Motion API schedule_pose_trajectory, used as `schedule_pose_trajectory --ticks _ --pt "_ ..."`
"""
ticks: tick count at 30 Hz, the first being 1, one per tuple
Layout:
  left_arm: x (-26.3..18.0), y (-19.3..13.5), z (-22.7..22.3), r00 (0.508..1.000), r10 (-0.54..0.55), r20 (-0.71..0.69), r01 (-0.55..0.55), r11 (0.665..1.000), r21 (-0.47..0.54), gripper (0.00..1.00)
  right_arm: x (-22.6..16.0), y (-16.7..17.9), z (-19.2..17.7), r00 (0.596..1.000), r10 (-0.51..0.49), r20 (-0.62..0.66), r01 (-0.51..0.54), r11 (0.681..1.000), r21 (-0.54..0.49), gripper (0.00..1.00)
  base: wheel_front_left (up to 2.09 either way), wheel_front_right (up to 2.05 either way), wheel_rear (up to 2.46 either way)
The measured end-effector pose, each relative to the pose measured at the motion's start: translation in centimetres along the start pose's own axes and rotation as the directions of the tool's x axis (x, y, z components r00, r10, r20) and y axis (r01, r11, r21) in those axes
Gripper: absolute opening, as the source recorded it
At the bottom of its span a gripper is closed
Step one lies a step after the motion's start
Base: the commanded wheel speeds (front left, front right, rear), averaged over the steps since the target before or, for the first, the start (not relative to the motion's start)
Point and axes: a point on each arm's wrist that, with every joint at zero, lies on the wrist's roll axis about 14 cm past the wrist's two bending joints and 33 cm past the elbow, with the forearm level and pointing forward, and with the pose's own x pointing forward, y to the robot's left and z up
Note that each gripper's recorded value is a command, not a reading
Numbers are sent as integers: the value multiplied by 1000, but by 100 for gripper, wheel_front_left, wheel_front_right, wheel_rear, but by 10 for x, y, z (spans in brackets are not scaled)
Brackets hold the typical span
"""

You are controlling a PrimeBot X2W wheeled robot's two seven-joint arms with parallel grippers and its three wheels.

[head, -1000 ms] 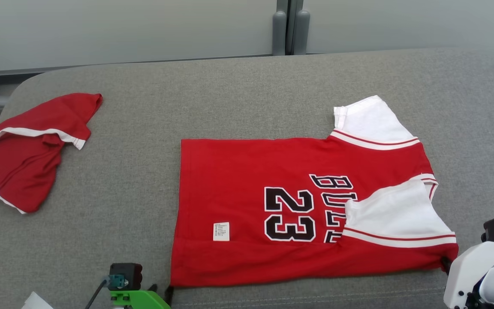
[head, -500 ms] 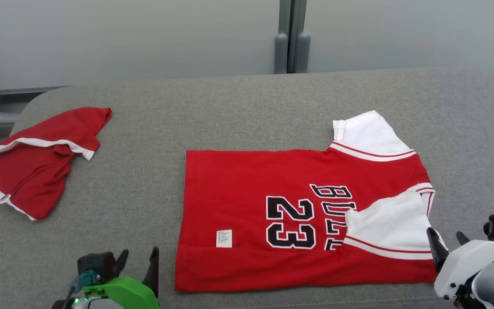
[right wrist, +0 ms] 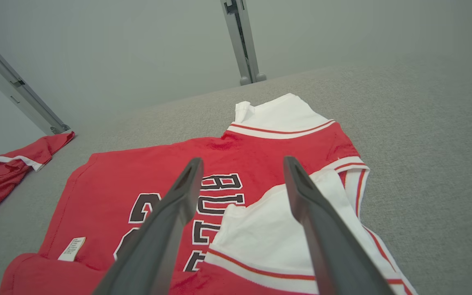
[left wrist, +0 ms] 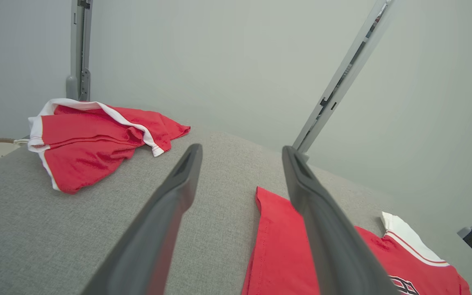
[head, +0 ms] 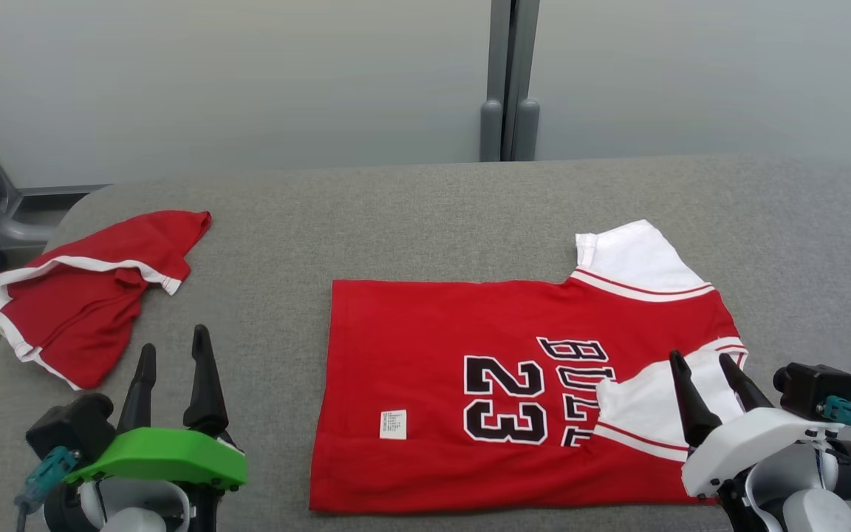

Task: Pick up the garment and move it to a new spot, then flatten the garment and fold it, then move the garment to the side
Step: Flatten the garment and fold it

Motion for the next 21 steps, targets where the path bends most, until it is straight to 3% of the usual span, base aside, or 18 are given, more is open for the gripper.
schedule_pose_trajectory --ticks 2,5,21 --pt "-4 4 8 999 19 33 -17 998 -60 100 1 6 4 999 15 29 -15 1000 3 100 0 0 0" --pt "-9 5 12 998 -4 58 8 998 -68 100 3 16 5 998 39 49 -39 999 6 100 0 0 0" --pt "-42 -1 -36 987 -135 -90 144 984 105 100 -10 35 -7 992 83 96 -80 996 -36 100 0 0 0"
